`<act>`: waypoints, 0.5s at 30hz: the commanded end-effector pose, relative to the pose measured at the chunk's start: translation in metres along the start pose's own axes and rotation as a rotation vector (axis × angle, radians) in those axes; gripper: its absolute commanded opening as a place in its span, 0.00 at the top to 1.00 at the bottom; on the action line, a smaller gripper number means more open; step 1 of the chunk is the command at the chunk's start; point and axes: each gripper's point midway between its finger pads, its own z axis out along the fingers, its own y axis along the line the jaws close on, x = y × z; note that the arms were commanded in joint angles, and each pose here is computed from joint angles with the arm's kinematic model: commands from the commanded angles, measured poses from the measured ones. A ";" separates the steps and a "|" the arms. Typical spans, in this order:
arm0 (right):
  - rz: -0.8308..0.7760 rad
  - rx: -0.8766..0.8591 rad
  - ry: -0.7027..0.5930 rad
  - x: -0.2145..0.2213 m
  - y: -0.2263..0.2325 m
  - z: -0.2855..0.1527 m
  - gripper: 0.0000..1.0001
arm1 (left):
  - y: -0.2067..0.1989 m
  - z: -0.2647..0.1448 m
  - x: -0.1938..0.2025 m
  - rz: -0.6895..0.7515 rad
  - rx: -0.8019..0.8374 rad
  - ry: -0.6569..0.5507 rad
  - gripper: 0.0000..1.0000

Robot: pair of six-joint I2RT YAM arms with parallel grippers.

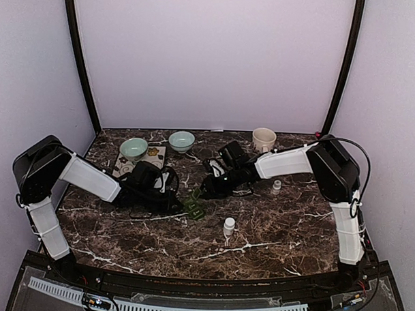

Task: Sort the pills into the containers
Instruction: Close the lid of the pill container on the pill container.

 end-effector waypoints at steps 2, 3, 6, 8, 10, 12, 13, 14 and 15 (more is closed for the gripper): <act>0.004 0.028 -0.035 -0.006 -0.001 -0.013 0.64 | -0.003 -0.001 -0.006 0.006 0.009 -0.002 1.00; 0.004 0.027 -0.034 -0.006 -0.001 -0.013 0.64 | -0.003 -0.001 -0.005 0.006 0.008 -0.001 1.00; 0.005 0.029 -0.037 -0.006 -0.001 -0.014 0.64 | -0.003 -0.001 -0.005 0.007 0.010 -0.001 1.00; 0.005 0.032 -0.040 -0.007 -0.001 -0.016 0.63 | -0.003 -0.001 -0.005 0.007 0.010 0.000 1.00; 0.005 0.036 -0.045 -0.008 -0.001 -0.017 0.63 | -0.002 -0.001 -0.005 0.006 0.010 0.001 1.00; 0.008 0.037 -0.050 -0.009 -0.002 -0.019 0.63 | -0.003 -0.001 -0.004 0.005 0.012 0.002 1.00; 0.008 0.037 -0.051 -0.009 -0.002 -0.020 0.63 | -0.002 0.000 -0.004 0.005 0.010 0.002 1.00; 0.007 0.038 -0.053 -0.010 -0.002 -0.020 0.63 | -0.002 0.000 -0.005 0.006 0.012 0.001 1.00; 0.008 0.040 -0.055 -0.010 -0.002 -0.021 0.63 | -0.003 0.000 -0.005 0.006 0.013 0.000 1.00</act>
